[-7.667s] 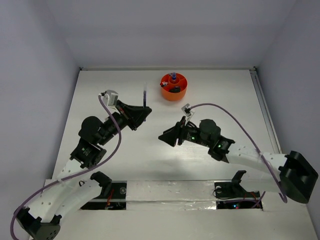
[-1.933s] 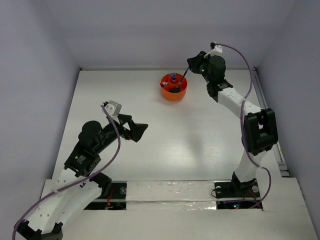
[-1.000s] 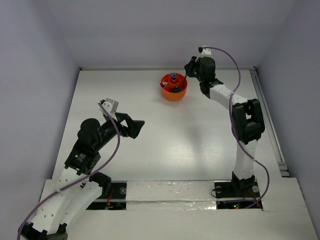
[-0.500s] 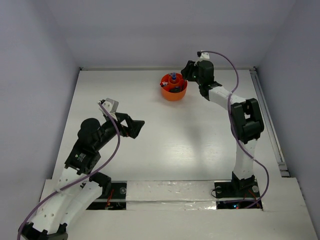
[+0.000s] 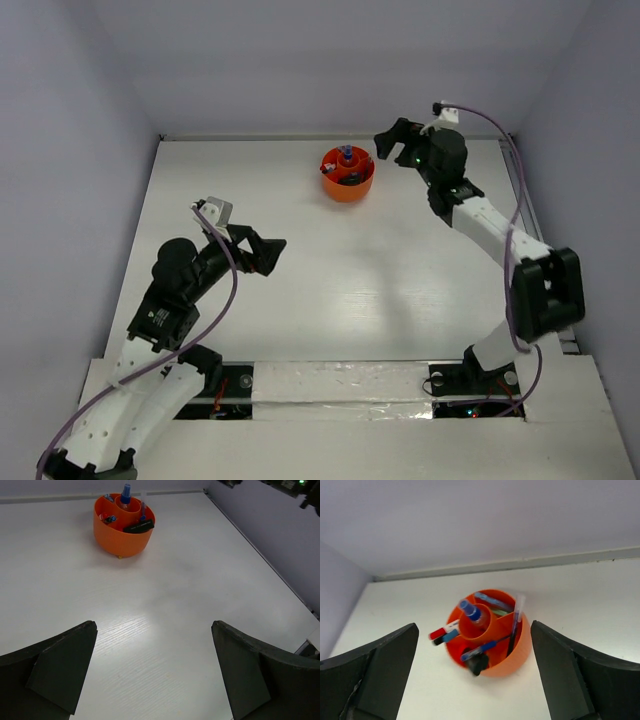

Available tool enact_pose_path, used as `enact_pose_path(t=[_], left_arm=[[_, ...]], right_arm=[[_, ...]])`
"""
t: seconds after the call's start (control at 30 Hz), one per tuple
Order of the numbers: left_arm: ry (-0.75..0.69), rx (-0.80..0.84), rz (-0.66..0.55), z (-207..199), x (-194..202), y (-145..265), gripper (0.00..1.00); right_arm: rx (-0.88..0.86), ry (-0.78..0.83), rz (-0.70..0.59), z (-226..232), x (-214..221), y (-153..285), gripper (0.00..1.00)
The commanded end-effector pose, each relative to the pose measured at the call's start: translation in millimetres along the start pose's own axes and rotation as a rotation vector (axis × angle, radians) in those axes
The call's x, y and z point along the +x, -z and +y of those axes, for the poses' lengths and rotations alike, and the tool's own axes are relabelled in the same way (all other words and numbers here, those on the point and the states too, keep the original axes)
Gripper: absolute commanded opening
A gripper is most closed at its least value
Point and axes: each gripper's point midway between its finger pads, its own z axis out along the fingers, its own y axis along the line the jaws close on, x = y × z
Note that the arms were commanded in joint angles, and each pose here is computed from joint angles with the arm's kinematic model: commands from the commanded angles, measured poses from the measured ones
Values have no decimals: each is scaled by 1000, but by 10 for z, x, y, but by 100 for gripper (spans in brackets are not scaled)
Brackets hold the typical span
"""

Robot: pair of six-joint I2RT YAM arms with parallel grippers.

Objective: Sort the stationery into containers
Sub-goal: Reset both arms

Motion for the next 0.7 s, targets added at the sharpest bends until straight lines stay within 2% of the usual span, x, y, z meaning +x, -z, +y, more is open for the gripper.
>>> enact_pose_path(t=[0.0,0.07,0.1,0.17,0.2,0.27,0.3,0.43,0.53,0.67], left_arm=[[-18,34,-85,-89,-234,46,99],[-17,53,-108,-136,-300,62,99],[-4,58,-116,-154,-327,66,99],[3,83,-152,-234,-468,100,99],[8,95,-164,-271,-524,119,99],[-2,120,-213,-384,-776,191,99],[-9,129,-252,-448,-953,255,99],[-28,155,-351,-570,-1279,399,99],[-23,146,-367,-556,-1316,399,99],[36,149,-302,-510,-1137,232,99]], right_arm=[[-51,-67,-167,269,-663,552,100],[-80,-79,-141,309,-605,797,100],[-122,-85,-205,431,-863,1097,100],[-133,-98,-240,410,-870,1398,100],[-171,-104,-331,505,-1145,1768,100],[-136,-106,-394,394,-1191,2067,100],[-150,-112,-485,422,-1410,2434,100],[-49,-134,-610,151,-1509,3016,100],[-22,-127,-611,40,-1376,3098,100],[-10,-136,-527,7,-1176,2970,100]])
